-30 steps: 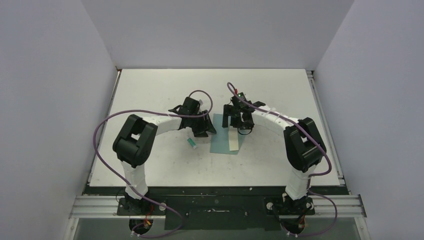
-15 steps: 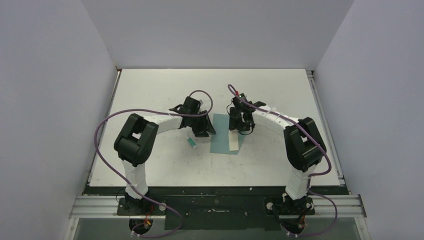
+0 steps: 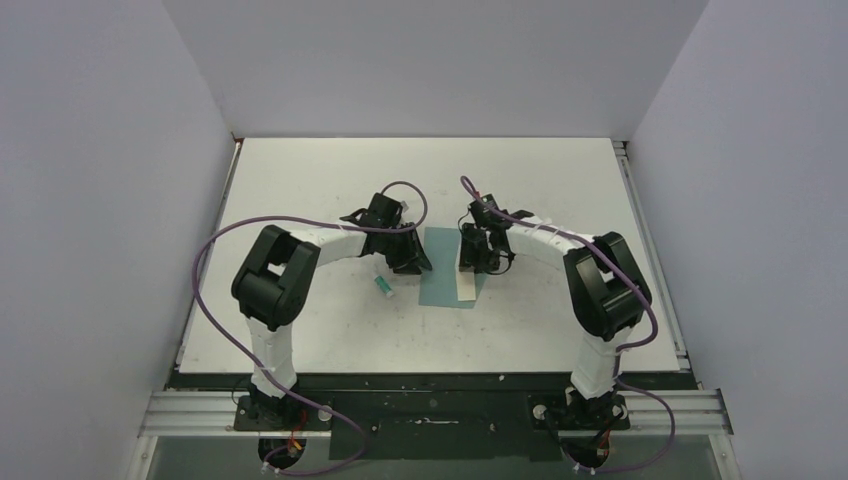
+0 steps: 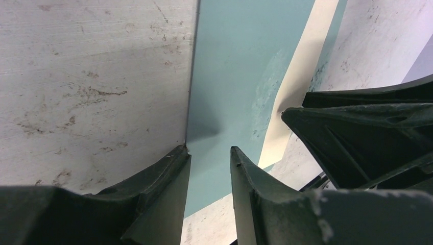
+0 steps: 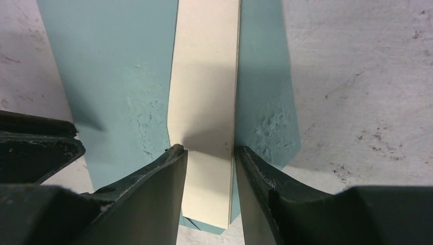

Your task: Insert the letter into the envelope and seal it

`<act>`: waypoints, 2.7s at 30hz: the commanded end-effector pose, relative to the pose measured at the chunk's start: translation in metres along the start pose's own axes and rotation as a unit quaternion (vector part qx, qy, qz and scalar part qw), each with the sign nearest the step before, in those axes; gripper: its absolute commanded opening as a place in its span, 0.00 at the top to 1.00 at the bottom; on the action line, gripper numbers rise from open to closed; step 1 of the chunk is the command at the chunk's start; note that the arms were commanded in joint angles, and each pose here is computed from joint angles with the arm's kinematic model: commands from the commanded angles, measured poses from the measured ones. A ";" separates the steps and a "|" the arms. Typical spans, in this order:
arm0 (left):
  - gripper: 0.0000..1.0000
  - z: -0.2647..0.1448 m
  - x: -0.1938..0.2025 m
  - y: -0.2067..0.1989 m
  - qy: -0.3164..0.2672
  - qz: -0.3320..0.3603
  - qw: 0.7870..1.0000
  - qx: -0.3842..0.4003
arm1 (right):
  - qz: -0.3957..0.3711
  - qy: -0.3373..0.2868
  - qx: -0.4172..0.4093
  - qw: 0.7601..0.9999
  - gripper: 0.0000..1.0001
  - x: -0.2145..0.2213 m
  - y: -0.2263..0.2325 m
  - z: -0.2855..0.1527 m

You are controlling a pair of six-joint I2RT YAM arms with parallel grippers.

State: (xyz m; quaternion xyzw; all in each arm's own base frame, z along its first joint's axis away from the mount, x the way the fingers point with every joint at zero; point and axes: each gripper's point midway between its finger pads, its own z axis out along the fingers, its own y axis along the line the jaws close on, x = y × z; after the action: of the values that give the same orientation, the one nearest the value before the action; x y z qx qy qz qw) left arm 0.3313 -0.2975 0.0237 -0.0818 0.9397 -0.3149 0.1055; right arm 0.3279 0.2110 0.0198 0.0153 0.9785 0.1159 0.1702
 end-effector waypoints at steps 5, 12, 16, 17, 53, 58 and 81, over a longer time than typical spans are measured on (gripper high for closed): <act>0.70 0.013 0.018 0.025 0.034 -0.011 0.999 -0.038 | 0.033 0.011 -0.076 0.997 0.65 0.005 0.016 0.012; 0.74 0.015 0.017 0.022 0.035 -0.015 0.999 -0.031 | 0.046 0.028 -0.103 0.993 0.75 0.010 0.027 0.022; 0.75 0.015 0.017 0.021 0.036 -0.016 0.999 -0.029 | 0.048 0.028 -0.117 0.992 0.74 0.009 0.033 0.022; 0.75 0.015 0.017 0.022 0.035 -0.016 0.999 -0.030 | 0.048 0.026 -0.116 0.992 0.74 0.008 0.032 0.022; 0.57 -0.010 0.004 -0.006 0.024 0.027 0.999 0.001 | 0.027 -0.059 -0.137 0.988 0.38 -0.017 0.025 -0.036; 0.64 -0.002 0.013 -0.001 0.043 0.018 0.999 -0.005 | 0.035 -0.031 -0.125 0.991 0.41 -0.004 0.024 -0.014; 0.75 -0.002 0.002 -0.010 0.015 -0.006 1.000 0.020 | 0.039 -0.026 -0.171 0.984 0.47 -0.007 0.039 -0.009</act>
State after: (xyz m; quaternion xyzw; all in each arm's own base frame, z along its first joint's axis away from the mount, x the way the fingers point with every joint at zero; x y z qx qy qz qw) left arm 0.3112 -0.3062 0.0219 -0.0762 0.9380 -0.3357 0.0402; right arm 0.3262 0.2540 0.0310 0.0218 0.9384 0.2987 0.1725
